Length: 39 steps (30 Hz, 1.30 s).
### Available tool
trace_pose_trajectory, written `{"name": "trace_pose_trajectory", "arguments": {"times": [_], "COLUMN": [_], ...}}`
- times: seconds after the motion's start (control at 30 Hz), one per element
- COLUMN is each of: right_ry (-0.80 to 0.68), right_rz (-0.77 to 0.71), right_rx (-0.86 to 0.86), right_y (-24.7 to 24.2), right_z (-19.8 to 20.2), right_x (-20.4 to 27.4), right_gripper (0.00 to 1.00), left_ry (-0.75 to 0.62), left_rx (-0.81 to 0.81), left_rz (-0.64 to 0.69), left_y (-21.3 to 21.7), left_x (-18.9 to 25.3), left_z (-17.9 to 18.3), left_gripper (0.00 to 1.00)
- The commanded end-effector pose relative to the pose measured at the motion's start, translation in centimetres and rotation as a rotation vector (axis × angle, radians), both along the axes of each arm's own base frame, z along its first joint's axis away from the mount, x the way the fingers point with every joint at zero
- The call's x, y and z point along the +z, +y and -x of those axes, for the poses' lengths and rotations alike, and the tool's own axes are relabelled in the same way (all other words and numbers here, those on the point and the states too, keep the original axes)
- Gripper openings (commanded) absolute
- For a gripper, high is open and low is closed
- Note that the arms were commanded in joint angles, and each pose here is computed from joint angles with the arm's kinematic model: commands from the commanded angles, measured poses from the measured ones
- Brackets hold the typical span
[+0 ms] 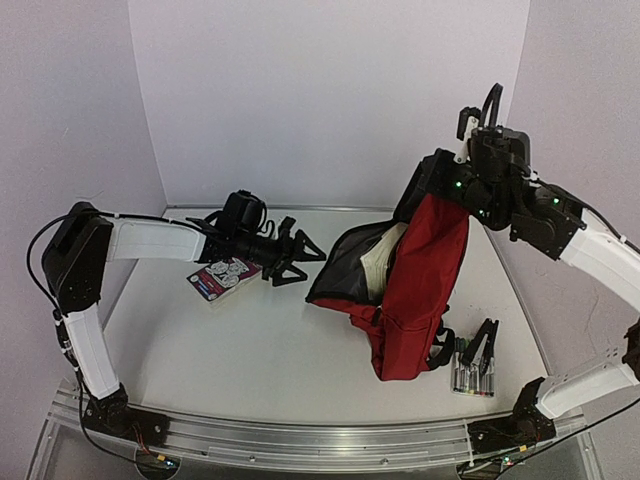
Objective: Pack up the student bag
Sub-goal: Place the book in the student bag, then adjust the student bag at the center of the board.
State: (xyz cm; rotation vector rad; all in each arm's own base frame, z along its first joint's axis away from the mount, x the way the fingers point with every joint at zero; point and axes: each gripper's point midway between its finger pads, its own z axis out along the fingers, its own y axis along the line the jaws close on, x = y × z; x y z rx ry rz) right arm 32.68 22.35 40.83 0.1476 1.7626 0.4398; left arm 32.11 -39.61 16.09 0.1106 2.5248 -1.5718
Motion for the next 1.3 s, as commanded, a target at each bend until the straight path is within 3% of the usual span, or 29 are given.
{"name": "trace_pose_trajectory", "arguments": {"times": [0.0, 0.3, 0.47, 0.53, 0.6, 0.67, 0.77, 1.07, 1.27], "right_ry": [-0.047, -0.051, -0.053, -0.053, -0.054, -0.055, -0.053, -0.04, -0.047], "right_rz": [-0.058, -0.058, -0.057, -0.058, -0.057, -0.056, -0.053, -0.035, -0.03], "right_rx": [-0.022, -0.016, -0.016, -0.019, -0.021, -0.022, -0.02, -0.005, 0.011], "right_y": [-1.4, -1.3, -1.3, -1.4, -1.5, -1.5, -1.4, -0.4, 0.7], "right_z": [0.7, 0.6, 0.7, 0.7, 0.7, 0.7, 0.7, 0.0, -0.9], "right_x": [2.2, 2.5, 2.6, 2.6, 2.6, 2.6, 2.5, 1.9, 2.3], "right_gripper": [0.0, 0.0, 0.0, 0.0, 0.0, 0.0, 0.0, 0.0, 0.0], "left_ry": [0.006, 0.107, 0.126, 0.112, 0.113, 0.08, -0.035, -0.534, -0.686], "left_rx": [-0.009, -0.083, -0.138, -0.152, -0.147, -0.138, -0.112, -0.094, -0.148], "left_rz": [0.087, 0.091, 0.142, 0.2, 0.268, 0.34, 0.414, 0.406, 0.445], "left_y": [-0.9, -3.5, -5.6, -6.2, -6.2, -5.9, -4.6, -0.5, 0.7], "left_x": [0.6, -2.9, -2.3, -1.1, 0.3, 2.6, 7.5, 24.6, 31.6], "left_z": [-0.3, 1.7, 2.8, 2.9, 3.0, 2.6, 1.6, 2.6, 4.8], "left_gripper": [0.81, 0.84, 0.82, 0.66, 0.39, 0.19, 0.01, 0.0, 0.0]}}
